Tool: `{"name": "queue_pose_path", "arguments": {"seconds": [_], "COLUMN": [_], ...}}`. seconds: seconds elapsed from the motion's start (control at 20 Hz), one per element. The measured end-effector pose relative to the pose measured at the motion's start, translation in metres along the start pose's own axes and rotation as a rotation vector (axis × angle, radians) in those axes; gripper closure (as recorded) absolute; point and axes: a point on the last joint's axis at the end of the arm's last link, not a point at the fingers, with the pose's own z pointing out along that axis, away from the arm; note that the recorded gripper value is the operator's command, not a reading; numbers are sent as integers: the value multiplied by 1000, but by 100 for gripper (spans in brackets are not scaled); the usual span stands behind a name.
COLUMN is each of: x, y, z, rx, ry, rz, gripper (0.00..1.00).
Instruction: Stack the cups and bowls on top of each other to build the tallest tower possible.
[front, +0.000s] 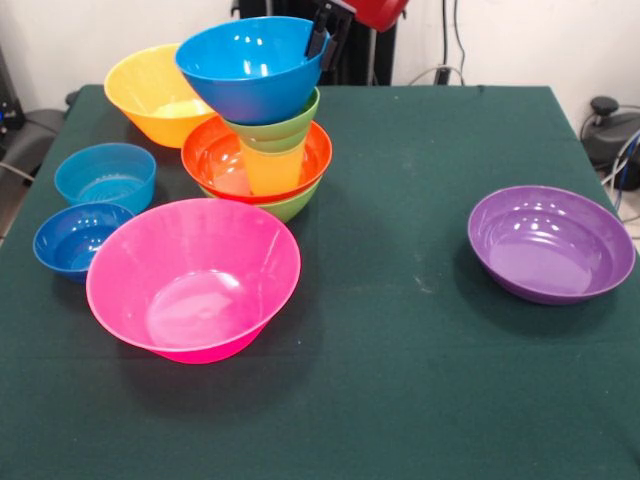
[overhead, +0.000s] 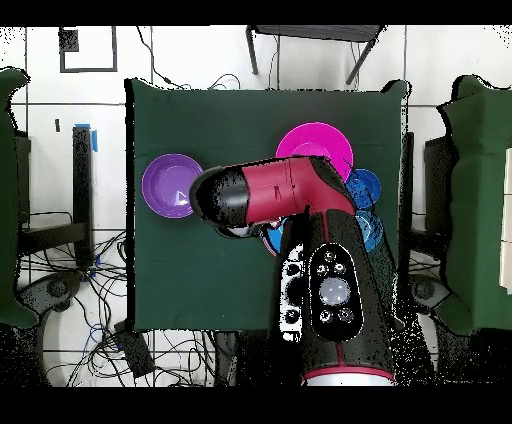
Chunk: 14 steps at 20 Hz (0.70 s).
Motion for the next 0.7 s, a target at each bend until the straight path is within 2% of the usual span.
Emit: {"name": "queue_pose_path", "arguments": {"seconds": [0.7], "x": [3], "y": [0], "z": [2], "rx": [0], "ry": [9], "rz": [-4], "gripper": [100]}}
